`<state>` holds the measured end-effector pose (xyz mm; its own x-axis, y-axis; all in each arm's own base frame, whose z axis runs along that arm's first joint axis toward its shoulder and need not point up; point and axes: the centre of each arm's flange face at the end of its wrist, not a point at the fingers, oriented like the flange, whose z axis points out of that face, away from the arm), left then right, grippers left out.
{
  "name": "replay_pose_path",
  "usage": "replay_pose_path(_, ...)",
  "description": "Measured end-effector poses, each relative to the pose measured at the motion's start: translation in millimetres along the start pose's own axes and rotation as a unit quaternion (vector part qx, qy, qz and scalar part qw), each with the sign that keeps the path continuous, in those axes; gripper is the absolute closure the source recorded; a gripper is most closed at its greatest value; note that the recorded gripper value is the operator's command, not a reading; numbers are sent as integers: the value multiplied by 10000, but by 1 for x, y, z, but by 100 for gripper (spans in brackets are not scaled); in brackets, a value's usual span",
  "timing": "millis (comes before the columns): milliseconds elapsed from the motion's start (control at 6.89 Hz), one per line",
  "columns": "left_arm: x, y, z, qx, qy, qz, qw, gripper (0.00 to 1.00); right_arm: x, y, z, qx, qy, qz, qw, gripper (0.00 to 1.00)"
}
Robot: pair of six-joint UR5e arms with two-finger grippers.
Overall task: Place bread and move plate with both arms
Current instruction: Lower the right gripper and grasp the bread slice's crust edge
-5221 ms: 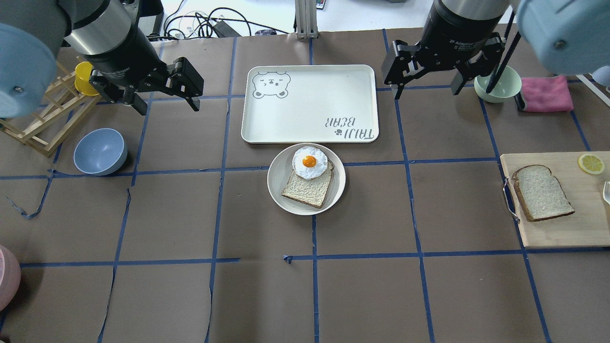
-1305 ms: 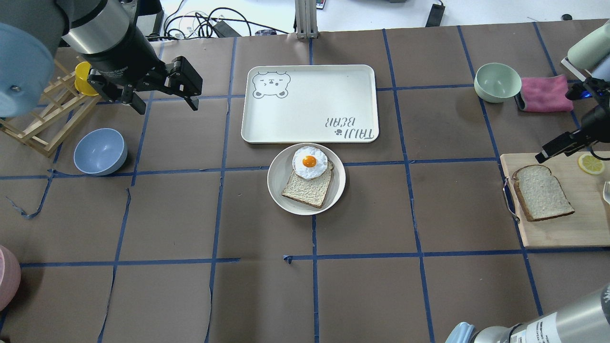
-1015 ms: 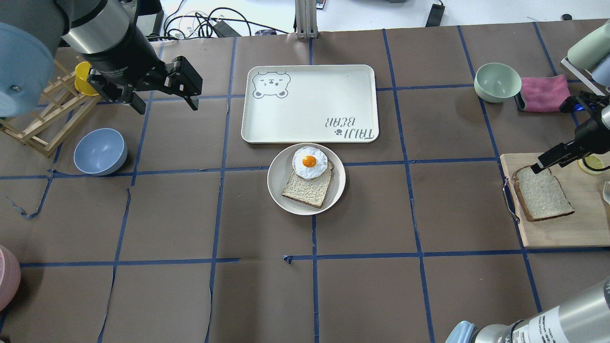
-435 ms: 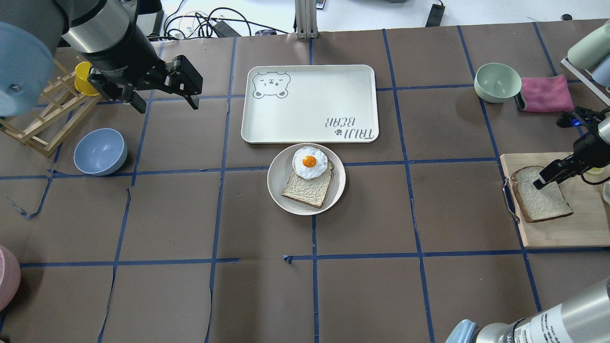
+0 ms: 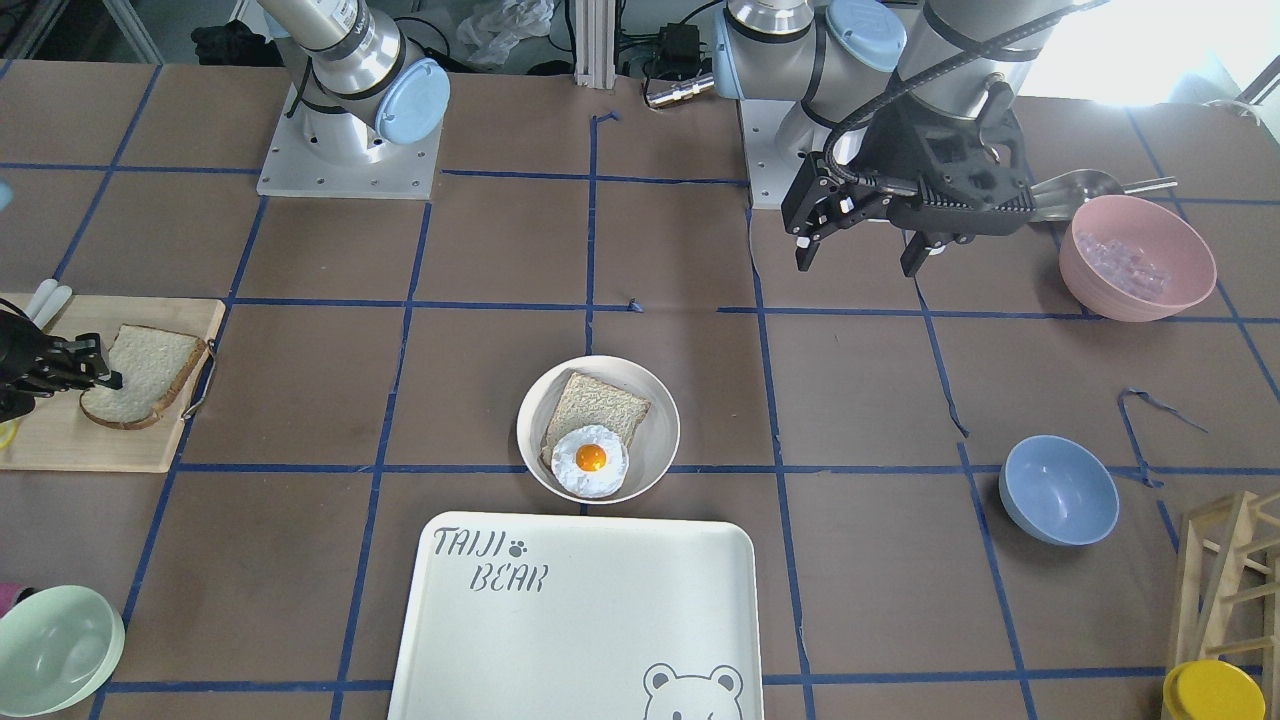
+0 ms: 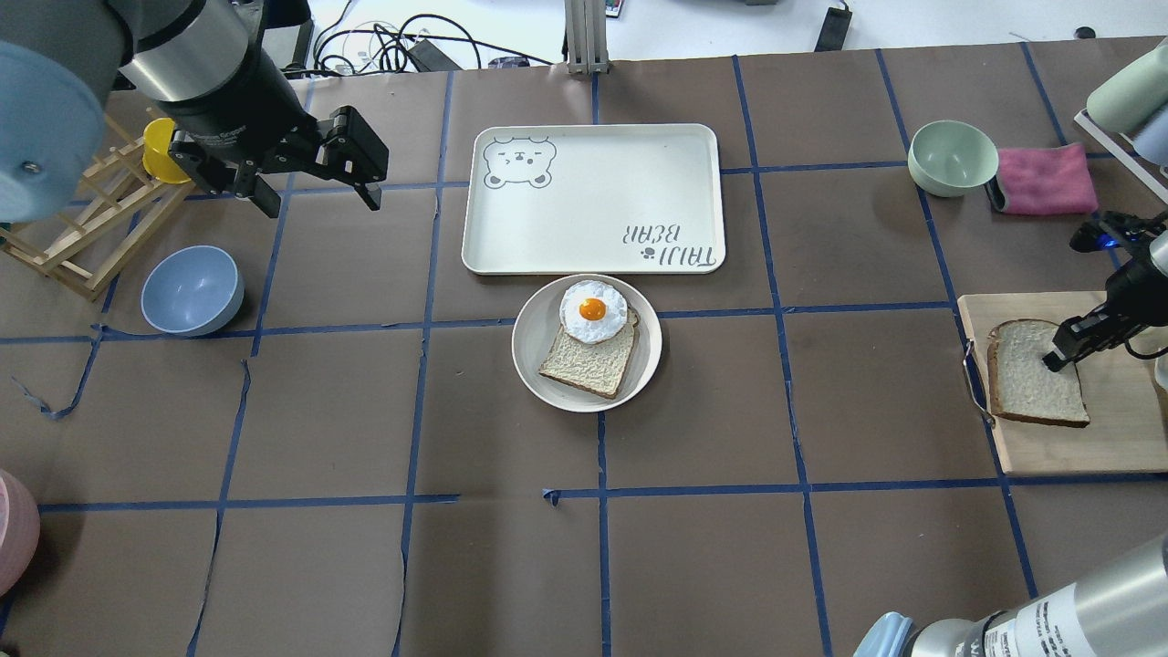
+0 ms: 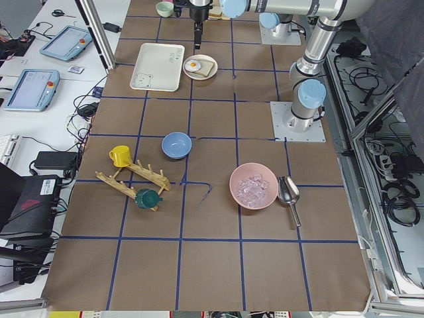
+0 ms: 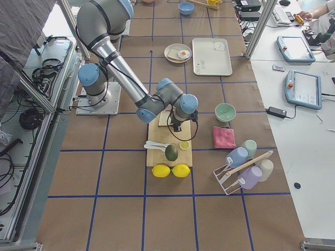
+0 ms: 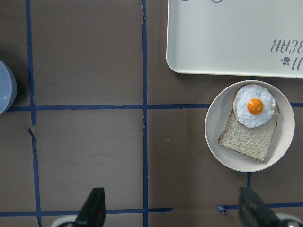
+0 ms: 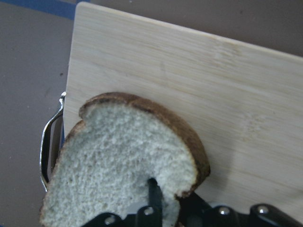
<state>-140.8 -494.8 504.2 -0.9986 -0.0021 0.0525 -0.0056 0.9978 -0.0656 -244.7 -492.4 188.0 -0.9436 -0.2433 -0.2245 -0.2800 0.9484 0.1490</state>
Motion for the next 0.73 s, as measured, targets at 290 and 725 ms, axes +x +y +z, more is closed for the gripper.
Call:
replay_pose_path(290,0,0,0,3,-7,0,10000,0,-2,4,-12,-55,89,14,9999,100)
replay_pose_path(725,0,0,-1,9,-22,1,10000,0,-28,11,-53,36,202,166,9997,100)
